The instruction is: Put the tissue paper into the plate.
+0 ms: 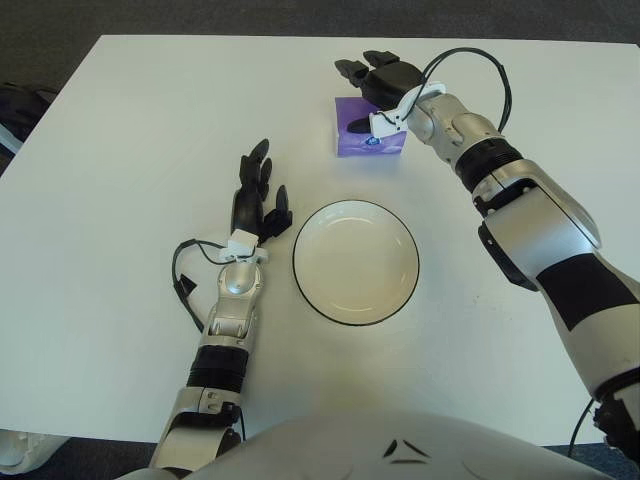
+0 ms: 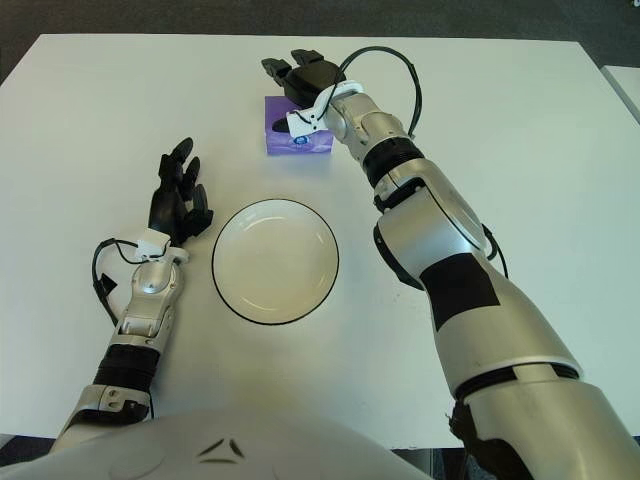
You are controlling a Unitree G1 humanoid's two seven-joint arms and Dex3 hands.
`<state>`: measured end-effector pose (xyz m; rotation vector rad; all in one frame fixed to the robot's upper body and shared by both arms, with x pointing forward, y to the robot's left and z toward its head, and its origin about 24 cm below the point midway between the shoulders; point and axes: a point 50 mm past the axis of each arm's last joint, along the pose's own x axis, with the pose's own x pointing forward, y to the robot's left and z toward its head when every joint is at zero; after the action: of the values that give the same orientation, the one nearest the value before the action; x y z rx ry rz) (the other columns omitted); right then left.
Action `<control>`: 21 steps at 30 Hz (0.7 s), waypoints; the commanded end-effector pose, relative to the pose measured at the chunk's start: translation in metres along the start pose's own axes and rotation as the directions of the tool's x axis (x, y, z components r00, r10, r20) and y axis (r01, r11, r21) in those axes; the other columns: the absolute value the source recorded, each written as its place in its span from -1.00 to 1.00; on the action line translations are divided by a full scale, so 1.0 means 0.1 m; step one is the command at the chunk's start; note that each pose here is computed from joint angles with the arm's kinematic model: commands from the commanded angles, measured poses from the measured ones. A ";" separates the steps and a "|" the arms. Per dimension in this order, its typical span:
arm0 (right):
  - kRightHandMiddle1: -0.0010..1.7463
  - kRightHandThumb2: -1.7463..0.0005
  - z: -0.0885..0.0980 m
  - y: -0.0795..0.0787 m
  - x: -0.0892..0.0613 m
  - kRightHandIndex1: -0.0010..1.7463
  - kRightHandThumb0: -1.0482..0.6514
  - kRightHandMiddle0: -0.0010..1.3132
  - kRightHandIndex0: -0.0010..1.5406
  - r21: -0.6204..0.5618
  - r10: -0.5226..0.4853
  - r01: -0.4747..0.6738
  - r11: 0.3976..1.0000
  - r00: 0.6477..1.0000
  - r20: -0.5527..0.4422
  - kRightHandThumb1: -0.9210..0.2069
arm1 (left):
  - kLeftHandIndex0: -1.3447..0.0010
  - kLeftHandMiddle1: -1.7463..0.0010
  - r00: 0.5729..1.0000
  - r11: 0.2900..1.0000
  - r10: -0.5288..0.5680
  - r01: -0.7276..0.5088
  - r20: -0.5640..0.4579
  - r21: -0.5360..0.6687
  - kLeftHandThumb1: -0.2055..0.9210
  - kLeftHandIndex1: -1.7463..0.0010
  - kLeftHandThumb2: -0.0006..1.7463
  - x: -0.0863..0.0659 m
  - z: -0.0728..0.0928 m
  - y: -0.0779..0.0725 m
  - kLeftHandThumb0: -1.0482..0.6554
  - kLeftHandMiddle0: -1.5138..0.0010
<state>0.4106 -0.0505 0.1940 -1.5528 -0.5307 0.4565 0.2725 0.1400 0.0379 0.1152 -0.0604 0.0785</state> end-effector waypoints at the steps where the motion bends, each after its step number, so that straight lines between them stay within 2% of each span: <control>1: -1.00 0.14 -0.05 0.11 -0.04 -0.98 -0.99 -1.00 -0.88 0.006 0.041 -0.041 0.999 0.999 -0.017 -1.00 | 1.00 0.98 0.989 1.000 -0.001 0.004 -0.151 0.018 1.00 0.28 -0.08 -0.15 -0.31 0.00 -0.75 0.53; 21: -0.99 0.19 -0.19 0.27 -0.10 -0.98 -0.96 -0.99 -0.87 0.012 0.186 -0.186 0.983 0.977 -0.105 -1.00 | 1.00 0.99 0.987 1.000 0.012 -0.010 -0.159 0.013 1.00 0.27 -0.08 -0.16 -0.31 0.02 -0.73 0.54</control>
<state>0.4139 -0.0664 0.1702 -1.6075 -0.3365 0.5110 0.2732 0.1402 0.0379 0.1141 -0.0600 0.0802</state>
